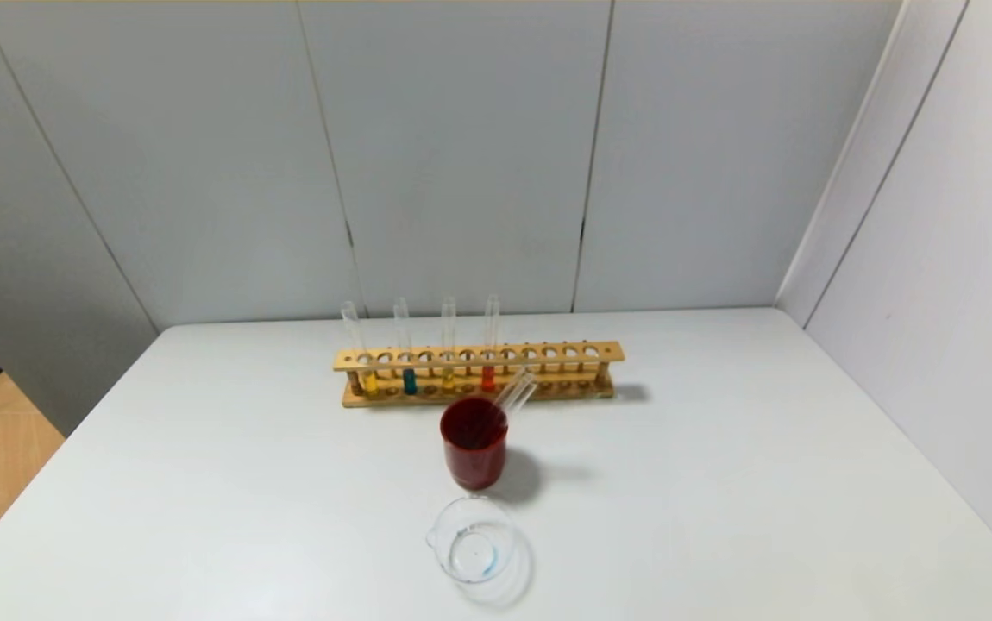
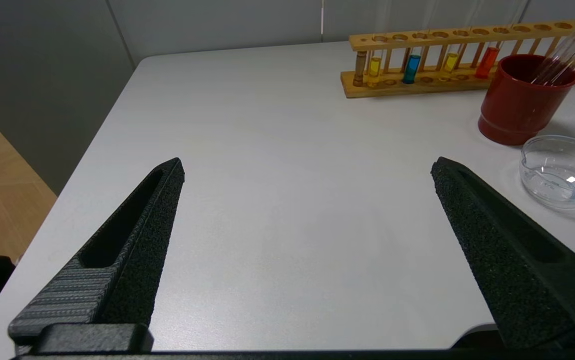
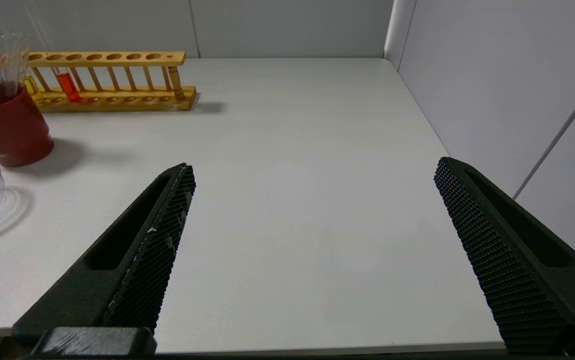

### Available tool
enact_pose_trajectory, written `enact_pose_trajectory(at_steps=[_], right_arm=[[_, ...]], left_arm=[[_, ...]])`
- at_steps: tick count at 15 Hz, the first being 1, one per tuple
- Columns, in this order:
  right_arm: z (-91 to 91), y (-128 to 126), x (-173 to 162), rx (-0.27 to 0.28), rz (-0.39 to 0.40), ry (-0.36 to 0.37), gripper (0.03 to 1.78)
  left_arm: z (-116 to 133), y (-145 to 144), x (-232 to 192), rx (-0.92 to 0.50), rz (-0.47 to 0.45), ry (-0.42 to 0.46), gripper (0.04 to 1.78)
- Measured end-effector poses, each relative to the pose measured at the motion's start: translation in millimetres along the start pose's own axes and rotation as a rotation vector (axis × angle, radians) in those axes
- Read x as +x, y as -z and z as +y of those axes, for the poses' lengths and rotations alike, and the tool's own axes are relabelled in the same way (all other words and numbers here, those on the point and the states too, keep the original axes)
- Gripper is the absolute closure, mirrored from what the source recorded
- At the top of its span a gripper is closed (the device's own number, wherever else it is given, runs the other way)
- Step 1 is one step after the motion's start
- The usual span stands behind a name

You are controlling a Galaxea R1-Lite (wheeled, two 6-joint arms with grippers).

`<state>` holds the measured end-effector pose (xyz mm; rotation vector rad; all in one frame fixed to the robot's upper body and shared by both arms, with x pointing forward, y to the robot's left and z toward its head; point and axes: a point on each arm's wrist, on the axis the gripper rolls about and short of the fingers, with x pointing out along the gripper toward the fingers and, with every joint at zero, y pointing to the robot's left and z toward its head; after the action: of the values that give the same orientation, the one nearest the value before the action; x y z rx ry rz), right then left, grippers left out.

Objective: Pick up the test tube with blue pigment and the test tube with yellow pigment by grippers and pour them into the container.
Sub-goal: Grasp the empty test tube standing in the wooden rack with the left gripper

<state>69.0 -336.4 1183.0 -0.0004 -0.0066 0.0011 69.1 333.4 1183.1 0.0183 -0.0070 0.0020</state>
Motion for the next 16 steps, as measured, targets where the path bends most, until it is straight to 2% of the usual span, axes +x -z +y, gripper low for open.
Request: enact_pose_trajectory(at_steps=[7, 10, 13, 16], right_arm=[[0.0, 0, 0, 0.000, 0.000, 0.000, 0.06], [0.0, 0, 0, 0.000, 0.000, 0.000, 0.06], [0.0, 0, 0, 0.000, 0.000, 0.000, 0.06], [0.0, 0, 0, 0.000, 0.000, 0.000, 0.06]], left_arm=[[0, -1, 0, 0.007, -0.008, 0.006, 0.07], [-1, -16, -6, 0.007, -0.035, 0.058, 0.07], [-2, -56, -19, 0.015, -0.102, 0.129, 0.07], [-1, -114, -23, 0.020, -0.141, 0.189, 0.07]])
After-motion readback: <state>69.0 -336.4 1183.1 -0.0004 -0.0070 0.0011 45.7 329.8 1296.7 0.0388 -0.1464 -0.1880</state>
